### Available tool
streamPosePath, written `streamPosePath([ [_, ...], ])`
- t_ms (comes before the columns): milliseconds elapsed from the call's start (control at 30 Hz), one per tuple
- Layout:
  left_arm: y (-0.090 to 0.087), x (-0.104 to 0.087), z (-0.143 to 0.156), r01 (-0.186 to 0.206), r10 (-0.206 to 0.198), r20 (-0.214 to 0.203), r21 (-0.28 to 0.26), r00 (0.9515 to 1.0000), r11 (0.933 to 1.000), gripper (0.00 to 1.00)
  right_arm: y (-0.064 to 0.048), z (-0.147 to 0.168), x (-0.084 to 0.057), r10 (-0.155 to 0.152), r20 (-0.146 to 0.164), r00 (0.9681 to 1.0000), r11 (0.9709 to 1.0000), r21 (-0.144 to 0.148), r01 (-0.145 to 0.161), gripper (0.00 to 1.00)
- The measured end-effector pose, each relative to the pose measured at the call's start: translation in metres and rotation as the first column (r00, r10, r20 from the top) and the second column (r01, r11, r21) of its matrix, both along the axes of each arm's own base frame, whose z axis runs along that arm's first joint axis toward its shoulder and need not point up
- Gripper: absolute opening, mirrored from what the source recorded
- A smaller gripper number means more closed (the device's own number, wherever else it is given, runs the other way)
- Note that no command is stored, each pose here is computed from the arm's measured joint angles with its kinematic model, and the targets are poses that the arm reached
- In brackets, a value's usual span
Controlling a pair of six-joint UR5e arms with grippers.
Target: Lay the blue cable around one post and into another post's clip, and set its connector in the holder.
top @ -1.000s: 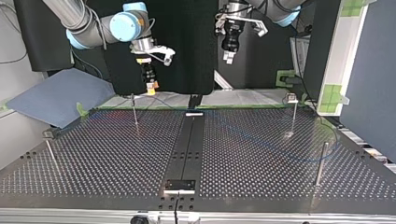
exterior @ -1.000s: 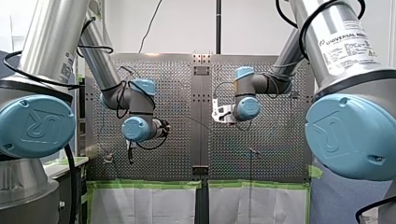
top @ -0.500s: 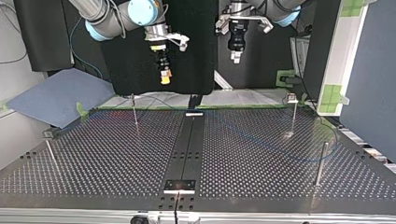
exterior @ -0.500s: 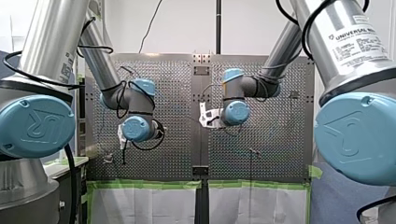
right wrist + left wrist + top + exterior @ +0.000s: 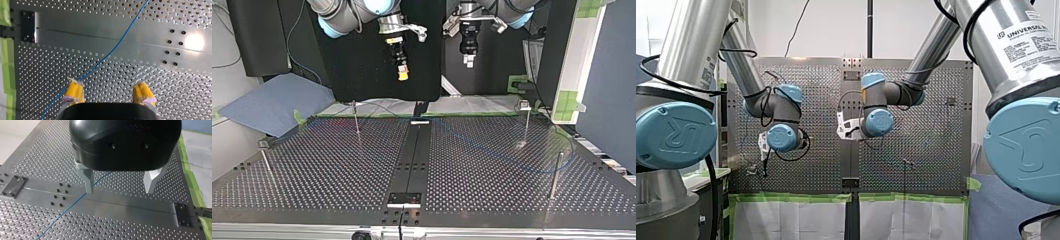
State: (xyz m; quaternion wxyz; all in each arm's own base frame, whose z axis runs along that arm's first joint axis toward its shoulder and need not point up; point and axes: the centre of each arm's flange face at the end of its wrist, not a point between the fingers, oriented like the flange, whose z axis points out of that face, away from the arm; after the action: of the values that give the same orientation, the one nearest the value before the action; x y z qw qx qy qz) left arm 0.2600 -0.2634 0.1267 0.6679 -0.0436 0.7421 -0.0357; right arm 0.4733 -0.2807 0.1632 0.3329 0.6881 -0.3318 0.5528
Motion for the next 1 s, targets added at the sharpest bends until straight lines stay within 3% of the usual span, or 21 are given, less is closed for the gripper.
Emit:
streamPosePath([
  [367,0.0059,-0.0008,-0.0004,-0.048,0.048,-0.006,0.012,0.9988,0.9988,1.0,-0.0052,-0.0047,-0.0088,-0.048,-0.022,0.9986,0.9989,-0.001,0.048,1.0],
  [633,0.0018,0.0001,-0.0003,-0.011,0.011,-0.005,0.005,0.9999,0.9999,1.0,-0.0053,-0.006,-0.0095,-0.047,-0.024,0.9986,0.9989,0.002,0.047,1.0],
  [1000,0.0006,-0.0001,-0.0003,-0.002,0.002,-0.003,0.002,1.0,1.0,1.0,-0.0033,-0.0086,-0.0107,-0.044,-0.028,0.9986,0.999,0.005,0.044,1.0],
])
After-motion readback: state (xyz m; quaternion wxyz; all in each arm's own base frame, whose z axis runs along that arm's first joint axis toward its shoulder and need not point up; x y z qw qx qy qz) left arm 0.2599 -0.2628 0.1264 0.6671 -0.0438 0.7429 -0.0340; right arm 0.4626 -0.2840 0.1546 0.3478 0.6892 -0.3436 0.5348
